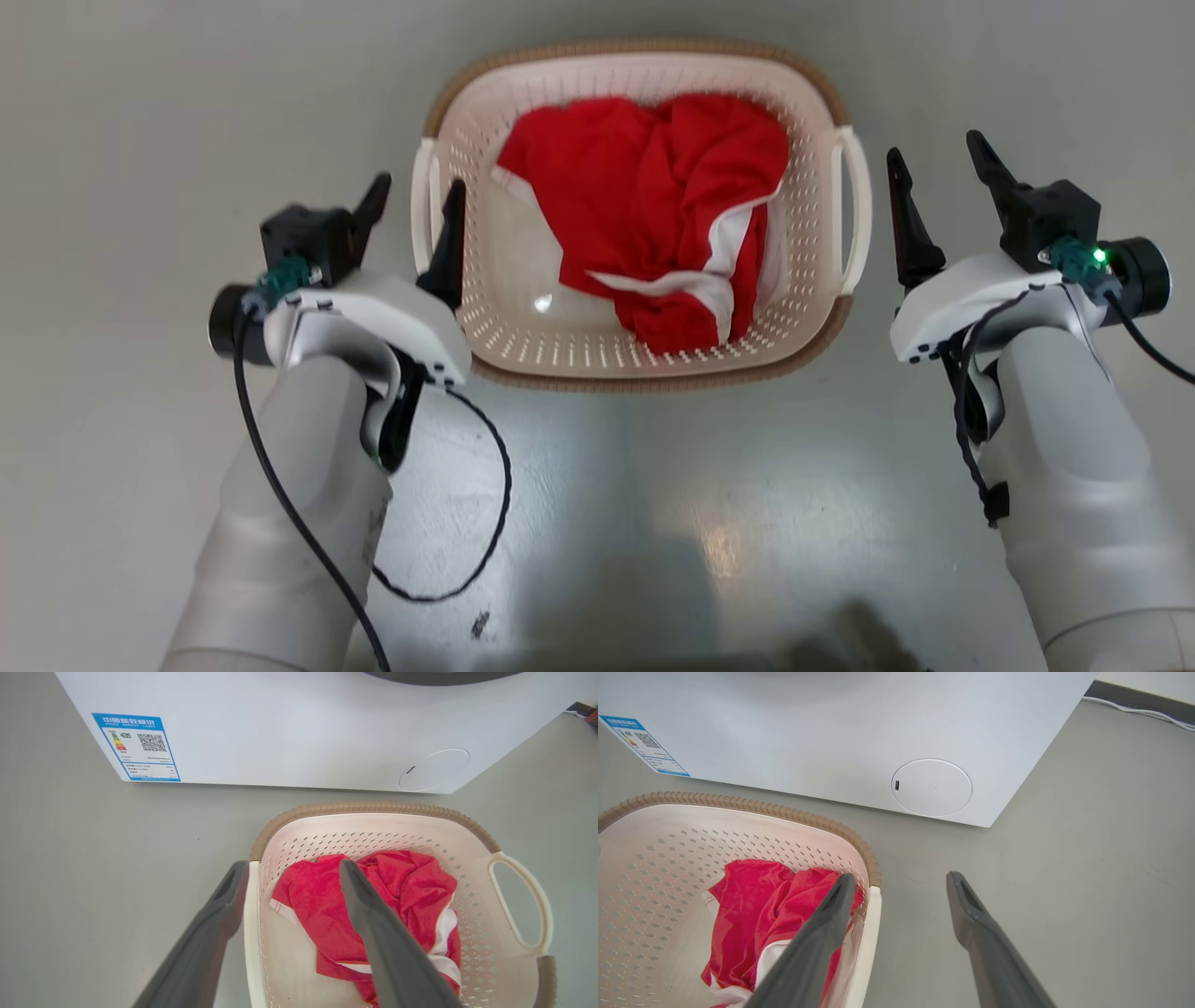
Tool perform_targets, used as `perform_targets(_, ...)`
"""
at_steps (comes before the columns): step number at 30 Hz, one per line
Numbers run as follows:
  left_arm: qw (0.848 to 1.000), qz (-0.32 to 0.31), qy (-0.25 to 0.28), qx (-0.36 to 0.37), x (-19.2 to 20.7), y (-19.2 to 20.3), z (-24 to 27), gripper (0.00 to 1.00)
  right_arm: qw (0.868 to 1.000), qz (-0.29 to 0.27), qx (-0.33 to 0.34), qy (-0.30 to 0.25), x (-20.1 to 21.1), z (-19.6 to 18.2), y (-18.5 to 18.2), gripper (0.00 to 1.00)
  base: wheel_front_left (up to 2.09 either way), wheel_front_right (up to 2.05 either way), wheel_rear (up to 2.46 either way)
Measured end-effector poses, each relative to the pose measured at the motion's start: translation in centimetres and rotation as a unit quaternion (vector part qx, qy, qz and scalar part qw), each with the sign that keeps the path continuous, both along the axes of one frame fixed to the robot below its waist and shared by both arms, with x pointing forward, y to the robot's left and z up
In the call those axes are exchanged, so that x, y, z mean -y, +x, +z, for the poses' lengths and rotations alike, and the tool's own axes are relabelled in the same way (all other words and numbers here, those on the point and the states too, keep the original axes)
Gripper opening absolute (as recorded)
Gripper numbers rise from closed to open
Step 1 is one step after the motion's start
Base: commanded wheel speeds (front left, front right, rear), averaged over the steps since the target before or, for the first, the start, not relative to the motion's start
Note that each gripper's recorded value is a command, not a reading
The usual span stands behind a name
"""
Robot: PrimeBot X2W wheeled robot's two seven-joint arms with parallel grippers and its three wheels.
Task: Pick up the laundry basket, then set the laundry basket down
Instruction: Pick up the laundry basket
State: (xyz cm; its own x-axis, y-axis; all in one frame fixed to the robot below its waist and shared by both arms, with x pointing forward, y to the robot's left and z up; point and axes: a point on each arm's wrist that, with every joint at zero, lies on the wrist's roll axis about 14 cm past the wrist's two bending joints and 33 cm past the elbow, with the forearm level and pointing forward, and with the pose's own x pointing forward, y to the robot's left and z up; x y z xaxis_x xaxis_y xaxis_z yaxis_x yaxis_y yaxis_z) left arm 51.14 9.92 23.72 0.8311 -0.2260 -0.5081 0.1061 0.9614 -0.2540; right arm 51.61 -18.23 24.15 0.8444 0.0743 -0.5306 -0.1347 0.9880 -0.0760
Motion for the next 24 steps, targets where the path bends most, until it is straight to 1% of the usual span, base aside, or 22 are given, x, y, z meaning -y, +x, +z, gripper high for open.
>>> perform_targets(4,1.000,-0.004,0.006,-0.017,0.1,0.4,-2.1,1.00,1.000,0.002,-0.030,-0.004,0.1,-2.6,-0.3,1.00,0.00,0.00,0.00)
perform_targets(8,0.999,-0.008,0.019,-0.044,-0.1,-0.3,-4.1,1.00,0.998,0.002,-0.055,-0.005,0.1,-4.5,-0.9,1.00,0.00,0.00,0.00)
perform_targets(12,0.998,0.001,0.029,-0.060,-0.6,-0.6,-5.3,1.00,0.997,0.004,-0.074,-0.005,-0.1,-5.7,-1.7,1.00,0.00,0.00,0.00)
perform_targets(17,0.997,-0.002,0.030,-0.068,-0.4,-0.1,-6.5,1.00,0.997,0.010,-0.078,-0.004,-0.4,-6.8,-1.1,1.00,0.00,0.00,0.00)
perform_targets(24,0.996,-0.011,0.034,-0.081,-0.2,-0.3,-8.2,1.00,0.995,0.017,-0.101,-0.001,-0.9,-9.0,-1.9,1.00,0.00,0.00,0.00)
